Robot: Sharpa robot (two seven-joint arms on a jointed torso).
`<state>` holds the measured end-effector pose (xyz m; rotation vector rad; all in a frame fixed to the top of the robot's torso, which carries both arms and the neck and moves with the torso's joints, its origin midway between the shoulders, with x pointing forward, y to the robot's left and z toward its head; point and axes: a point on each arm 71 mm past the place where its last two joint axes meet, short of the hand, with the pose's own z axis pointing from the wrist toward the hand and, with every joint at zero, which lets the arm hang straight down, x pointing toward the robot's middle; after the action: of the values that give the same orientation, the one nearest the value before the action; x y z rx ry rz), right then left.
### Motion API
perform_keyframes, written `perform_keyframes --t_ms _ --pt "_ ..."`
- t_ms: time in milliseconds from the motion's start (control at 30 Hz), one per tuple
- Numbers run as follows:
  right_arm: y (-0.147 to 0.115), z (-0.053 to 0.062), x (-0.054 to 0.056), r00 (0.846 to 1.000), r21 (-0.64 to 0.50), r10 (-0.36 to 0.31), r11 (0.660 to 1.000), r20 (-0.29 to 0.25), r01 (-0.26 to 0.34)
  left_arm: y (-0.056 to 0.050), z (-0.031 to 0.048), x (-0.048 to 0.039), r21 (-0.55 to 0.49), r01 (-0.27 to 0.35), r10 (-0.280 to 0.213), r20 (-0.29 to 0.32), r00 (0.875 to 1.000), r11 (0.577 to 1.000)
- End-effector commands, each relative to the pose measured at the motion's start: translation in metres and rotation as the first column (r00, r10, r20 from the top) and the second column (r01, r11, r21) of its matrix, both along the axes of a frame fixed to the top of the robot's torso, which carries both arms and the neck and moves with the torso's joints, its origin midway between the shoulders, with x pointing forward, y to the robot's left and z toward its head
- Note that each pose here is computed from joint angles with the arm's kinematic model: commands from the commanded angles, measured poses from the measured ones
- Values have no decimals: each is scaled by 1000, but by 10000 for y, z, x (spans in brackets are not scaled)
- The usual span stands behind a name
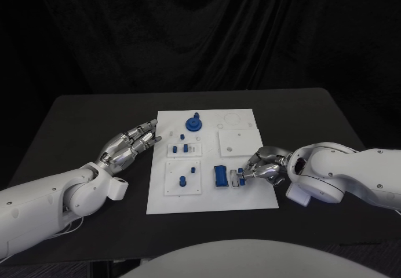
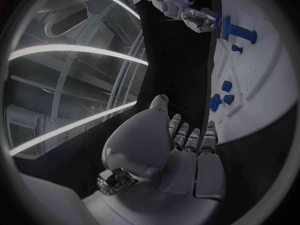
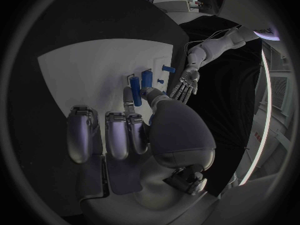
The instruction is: Assemble the parts on the task board
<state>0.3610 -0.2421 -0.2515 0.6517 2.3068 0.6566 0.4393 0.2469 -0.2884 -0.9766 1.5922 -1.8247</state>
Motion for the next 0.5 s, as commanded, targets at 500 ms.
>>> perform_keyframes --t_ms 500 --pt "64 -98 90 997 -32 48 998 -55 -50 -26 -1 -6 -22 10 -9 3 1000 1000"
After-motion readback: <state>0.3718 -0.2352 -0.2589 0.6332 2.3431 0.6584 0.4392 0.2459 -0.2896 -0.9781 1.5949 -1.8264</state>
